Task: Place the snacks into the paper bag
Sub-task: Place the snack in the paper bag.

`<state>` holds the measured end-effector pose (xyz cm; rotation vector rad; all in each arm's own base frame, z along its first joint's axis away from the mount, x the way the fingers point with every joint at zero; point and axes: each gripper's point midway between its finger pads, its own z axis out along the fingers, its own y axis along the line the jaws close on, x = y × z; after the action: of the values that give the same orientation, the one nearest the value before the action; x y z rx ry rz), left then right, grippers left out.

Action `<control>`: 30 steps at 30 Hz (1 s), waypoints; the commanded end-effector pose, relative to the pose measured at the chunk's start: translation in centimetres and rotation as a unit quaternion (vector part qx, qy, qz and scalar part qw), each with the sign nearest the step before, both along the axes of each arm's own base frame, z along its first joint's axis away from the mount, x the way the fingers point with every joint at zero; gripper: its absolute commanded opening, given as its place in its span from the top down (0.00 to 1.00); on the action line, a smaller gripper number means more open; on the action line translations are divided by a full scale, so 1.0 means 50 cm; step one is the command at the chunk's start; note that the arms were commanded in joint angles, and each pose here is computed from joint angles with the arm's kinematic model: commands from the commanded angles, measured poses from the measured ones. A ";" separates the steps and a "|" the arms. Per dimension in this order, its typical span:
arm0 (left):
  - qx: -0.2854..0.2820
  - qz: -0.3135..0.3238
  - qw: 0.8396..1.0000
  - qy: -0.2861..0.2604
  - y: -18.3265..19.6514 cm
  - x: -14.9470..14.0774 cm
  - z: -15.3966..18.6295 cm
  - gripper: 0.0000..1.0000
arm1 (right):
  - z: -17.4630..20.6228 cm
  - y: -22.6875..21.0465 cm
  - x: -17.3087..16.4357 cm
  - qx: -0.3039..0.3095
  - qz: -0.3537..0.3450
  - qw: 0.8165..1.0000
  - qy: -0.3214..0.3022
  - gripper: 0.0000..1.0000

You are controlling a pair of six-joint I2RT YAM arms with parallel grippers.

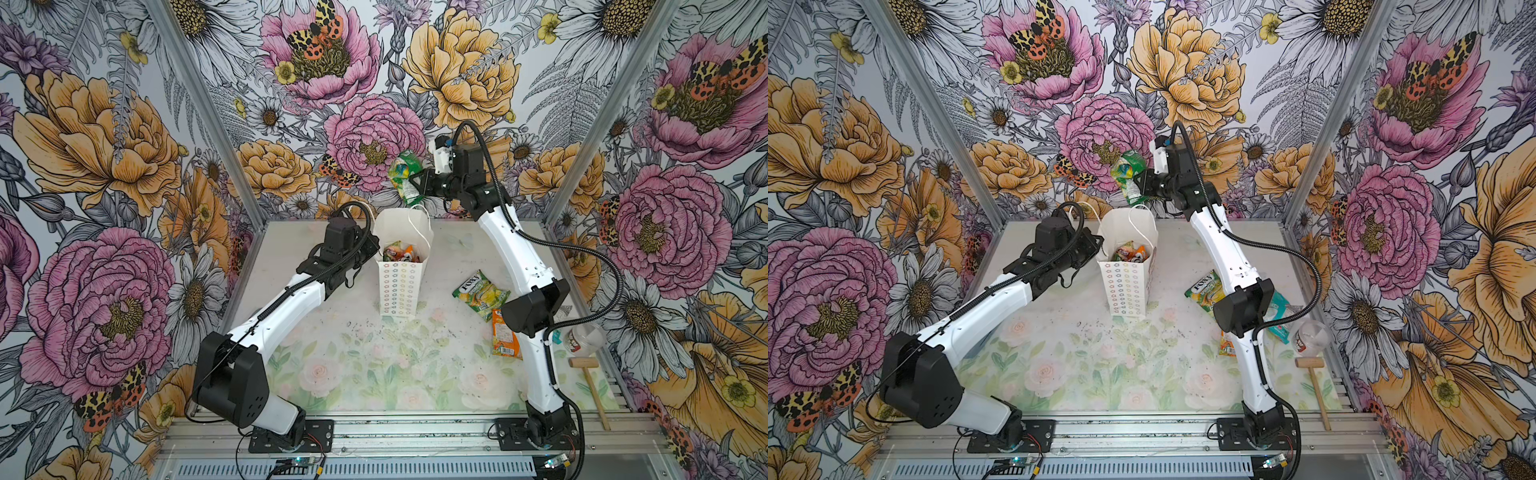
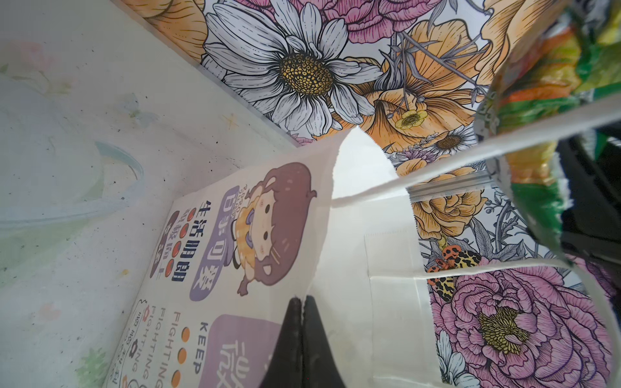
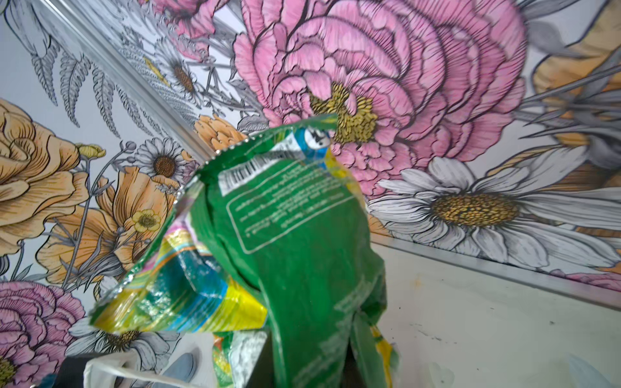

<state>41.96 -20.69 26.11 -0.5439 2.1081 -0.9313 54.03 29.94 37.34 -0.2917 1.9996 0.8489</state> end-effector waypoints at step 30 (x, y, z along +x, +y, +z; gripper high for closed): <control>-0.004 -0.002 1.000 -0.014 -0.009 0.005 0.017 1.00 | 0.006 -0.028 -0.164 -0.045 0.034 0.998 0.031 1.00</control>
<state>41.85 -20.90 26.11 -0.5394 2.1105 -0.9336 46.94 29.17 35.27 -0.3732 2.1484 0.8495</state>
